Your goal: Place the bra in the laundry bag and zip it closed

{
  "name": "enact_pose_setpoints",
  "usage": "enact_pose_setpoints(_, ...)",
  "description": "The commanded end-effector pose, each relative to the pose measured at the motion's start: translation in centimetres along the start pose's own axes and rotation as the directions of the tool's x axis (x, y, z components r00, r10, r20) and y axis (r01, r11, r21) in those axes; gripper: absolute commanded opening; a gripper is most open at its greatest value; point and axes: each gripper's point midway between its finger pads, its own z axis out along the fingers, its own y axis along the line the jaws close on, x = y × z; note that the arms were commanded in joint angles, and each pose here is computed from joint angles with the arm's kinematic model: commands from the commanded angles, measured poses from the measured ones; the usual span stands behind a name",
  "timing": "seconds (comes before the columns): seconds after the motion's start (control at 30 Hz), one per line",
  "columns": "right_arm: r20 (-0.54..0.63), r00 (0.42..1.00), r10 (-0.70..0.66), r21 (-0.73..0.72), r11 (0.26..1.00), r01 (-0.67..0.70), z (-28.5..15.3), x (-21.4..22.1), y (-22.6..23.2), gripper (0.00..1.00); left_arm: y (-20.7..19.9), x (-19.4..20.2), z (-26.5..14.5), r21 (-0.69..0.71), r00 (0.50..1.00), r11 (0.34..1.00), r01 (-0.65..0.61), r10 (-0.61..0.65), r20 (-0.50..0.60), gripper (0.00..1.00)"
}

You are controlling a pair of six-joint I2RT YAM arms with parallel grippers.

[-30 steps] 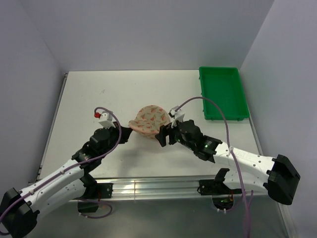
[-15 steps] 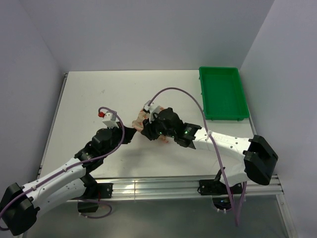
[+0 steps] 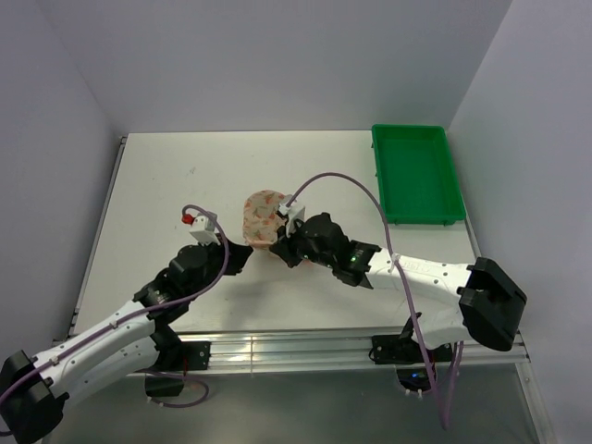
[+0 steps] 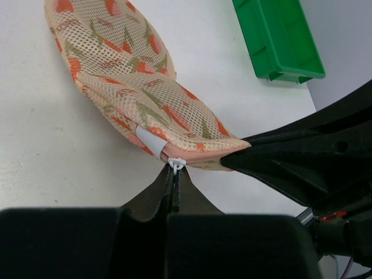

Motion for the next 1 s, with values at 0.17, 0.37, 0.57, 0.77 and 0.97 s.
enact_pose_setpoints(0.17,-0.062,0.992,-0.113,0.074,0.99,0.118,3.4,0.0,-3.6,0.0,2.5,-1.5,-0.9,-0.102,0.995,0.995,0.017,-0.007,0.095,0.34)
enact_pose_setpoints(0.37,-0.149,0.981,-0.121,0.142,0.98,0.142,4.7,2.8,-5.4,0.05,1.0,-6.1,-3.1,-0.101,0.976,0.994,0.051,-0.028,0.215,0.8)
enact_pose_setpoints(0.57,-0.165,0.984,-0.072,0.19,0.976,0.103,3.9,3.4,-6.1,0.86,-0.5,-8.9,-4.7,-0.087,0.963,0.992,0.089,-0.064,0.263,0.86)
enact_pose_setpoints(0.77,0.041,0.999,0.001,0.122,0.993,-0.006,-0.9,-2.0,-3.6,1.0,-1.5,-11.6,-6.6,-0.08,0.946,0.993,0.086,-0.056,0.319,0.76)
enact_pose_setpoints(0.97,0.302,0.948,0.102,0.129,0.981,-0.147,-8.5,-6.2,-3.5,1.0,-2.1,-13.0,-7.7,-0.078,0.94,0.996,0.036,-0.008,0.341,0.98)
